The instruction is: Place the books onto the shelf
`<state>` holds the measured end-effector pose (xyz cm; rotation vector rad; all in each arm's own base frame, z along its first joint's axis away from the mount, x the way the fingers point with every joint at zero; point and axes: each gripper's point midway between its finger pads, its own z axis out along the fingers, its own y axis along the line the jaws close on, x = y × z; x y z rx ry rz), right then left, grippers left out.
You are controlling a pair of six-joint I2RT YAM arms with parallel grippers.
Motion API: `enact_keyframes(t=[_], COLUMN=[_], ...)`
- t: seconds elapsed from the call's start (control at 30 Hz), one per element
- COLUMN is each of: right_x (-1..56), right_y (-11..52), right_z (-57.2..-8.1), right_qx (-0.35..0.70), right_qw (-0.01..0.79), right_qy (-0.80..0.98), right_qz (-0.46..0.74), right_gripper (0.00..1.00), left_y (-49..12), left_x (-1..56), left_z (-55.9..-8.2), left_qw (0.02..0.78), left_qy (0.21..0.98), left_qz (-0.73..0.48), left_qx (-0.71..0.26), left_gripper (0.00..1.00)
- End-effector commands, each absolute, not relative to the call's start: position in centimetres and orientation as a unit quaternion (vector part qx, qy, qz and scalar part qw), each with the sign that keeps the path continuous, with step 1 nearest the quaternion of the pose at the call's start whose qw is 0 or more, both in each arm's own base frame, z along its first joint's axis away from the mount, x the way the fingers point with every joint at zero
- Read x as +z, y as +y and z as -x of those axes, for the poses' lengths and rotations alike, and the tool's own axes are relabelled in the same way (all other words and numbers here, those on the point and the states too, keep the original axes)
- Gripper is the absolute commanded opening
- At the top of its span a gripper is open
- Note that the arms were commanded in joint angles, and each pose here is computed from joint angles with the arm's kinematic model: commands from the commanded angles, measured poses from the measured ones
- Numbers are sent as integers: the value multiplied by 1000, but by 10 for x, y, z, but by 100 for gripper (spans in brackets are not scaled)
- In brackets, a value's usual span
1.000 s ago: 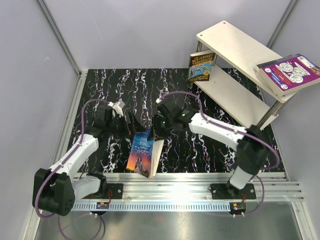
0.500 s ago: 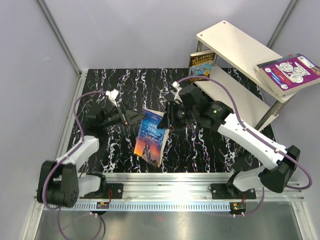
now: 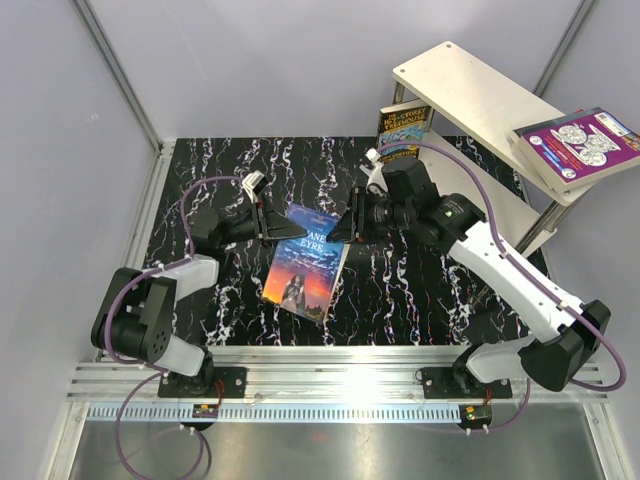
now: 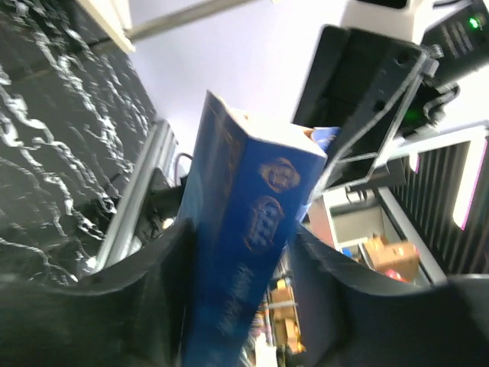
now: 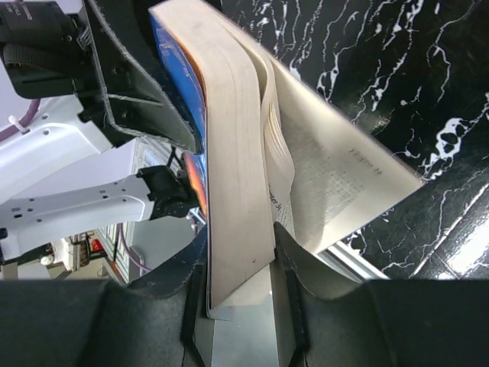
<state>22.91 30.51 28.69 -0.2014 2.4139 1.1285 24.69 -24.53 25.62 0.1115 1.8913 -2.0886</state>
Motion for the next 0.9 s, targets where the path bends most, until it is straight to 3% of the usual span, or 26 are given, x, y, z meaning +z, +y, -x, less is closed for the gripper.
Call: enact_keyframes(t=[0.0, 0.03, 0.1, 0.13, 0.2, 0.23, 0.27, 0.3, 0.33, 0.43, 0.6, 0.87], right_x=[327, 325, 320, 320, 320, 320, 316, 327, 321, 344, 411, 424], right_y=[319, 318, 316, 313, 310, 306, 300, 296, 282, 239, 171, 103], right_z=[-239, -239, -239, -239, -240, -242, -244, -245, -248, -257, -241, -197], right_qx=[474, 473, 468, 467, 461, 455, 436, 430, 391, 304, 239, 212], right_qw=[279, 278, 275, 275, 278, 281, 279, 293, 301, 363, 469, 510], right_qy=[830, 831, 835, 836, 839, 842, 853, 851, 868, 880, 850, 825], right_qz=[93, 92, 89, 86, 81, 76, 66, 71, 53, 14, -28, -116], right_gripper=[0, 0, 0, 0, 2, 11, 29, 83, 100, 100, 100, 100], left_y=[-246, -247, -250, -254, -259, -263, -263, -268, -269, -278, -295, -382], left_x=[337, 338, 342, 334, 347, 310, 295, 295, 293, 299, 325, 326], left_z=[-200, -203, -205, -214, -224, -232, -242, -250, -256, -278, -323, -373], left_qw=[285, 284, 291, 263, 340, 259, 346, 362, 380, 394, 500, 496], left_qy=[544, 550, 555, 587, 585, 686, 693, 745, 750, 755, 715, 684], left_qz=[-245, -244, -255, -221, -263, -181, -266, -251, -270, -238, -187, -193], left_qx=[-750, -747, -737, -733, -687, -656, -574, -500, -469, -467, -452, -499], left_gripper=[43, 18, 0, 0, 0, 0, 0, 0, 0, 0, 0, 0])
